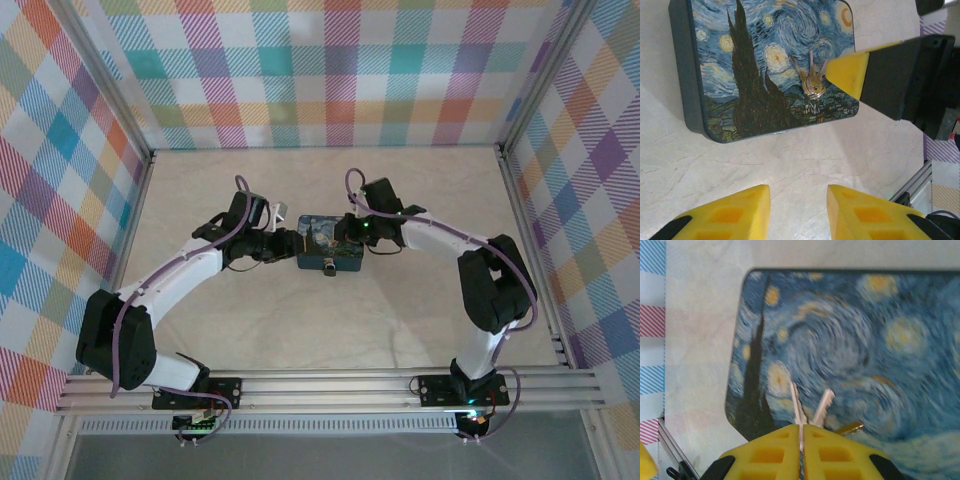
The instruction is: Unlock a padlock with a key
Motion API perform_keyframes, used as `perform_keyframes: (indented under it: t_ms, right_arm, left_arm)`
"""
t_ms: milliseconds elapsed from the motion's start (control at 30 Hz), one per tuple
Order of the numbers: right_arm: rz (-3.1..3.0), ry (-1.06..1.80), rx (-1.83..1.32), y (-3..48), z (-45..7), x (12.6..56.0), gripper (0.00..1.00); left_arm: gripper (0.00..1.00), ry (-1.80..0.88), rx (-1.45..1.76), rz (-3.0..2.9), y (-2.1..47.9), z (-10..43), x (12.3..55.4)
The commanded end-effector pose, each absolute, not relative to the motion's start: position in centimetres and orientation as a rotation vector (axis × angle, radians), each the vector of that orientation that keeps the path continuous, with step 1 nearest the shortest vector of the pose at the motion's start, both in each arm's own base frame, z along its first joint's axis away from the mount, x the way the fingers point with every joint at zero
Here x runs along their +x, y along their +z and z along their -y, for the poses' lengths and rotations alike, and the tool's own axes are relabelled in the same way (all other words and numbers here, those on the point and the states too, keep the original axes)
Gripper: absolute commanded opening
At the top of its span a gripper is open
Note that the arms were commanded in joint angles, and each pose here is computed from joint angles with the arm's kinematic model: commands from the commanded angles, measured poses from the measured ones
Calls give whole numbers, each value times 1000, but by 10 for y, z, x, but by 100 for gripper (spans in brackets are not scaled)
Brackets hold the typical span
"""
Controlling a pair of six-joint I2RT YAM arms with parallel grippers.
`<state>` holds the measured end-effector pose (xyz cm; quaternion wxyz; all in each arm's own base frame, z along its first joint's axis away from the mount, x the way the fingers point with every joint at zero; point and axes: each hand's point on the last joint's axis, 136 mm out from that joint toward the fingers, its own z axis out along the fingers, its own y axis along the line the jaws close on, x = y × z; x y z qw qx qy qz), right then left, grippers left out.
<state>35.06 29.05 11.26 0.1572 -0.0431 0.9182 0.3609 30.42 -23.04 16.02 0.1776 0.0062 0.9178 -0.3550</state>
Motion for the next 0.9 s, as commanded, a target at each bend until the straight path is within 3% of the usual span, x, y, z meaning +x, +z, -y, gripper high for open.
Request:
perform_keyframes:
  t_ms: [0, 233, 500, 867]
  right_arm:
    - [-2561, 1098, -161, 142, -288, 336, 10]
    - [-2541, 944, -247, 150, -274, 334, 31]
    - [-2696, 700, -370, 127, -291, 346, 43]
    - [-2872, 392, -293, 93, -286, 341, 44]
  left_arm:
    - [36, -1062, 5, -2588, 164, 235, 307]
    - [37, -1053, -116, -2615, 153, 233, 314]
    - [37, -968, -220, -2624, 154, 202, 322]
    - [37, -953, -228, -2601, 162, 183, 319]
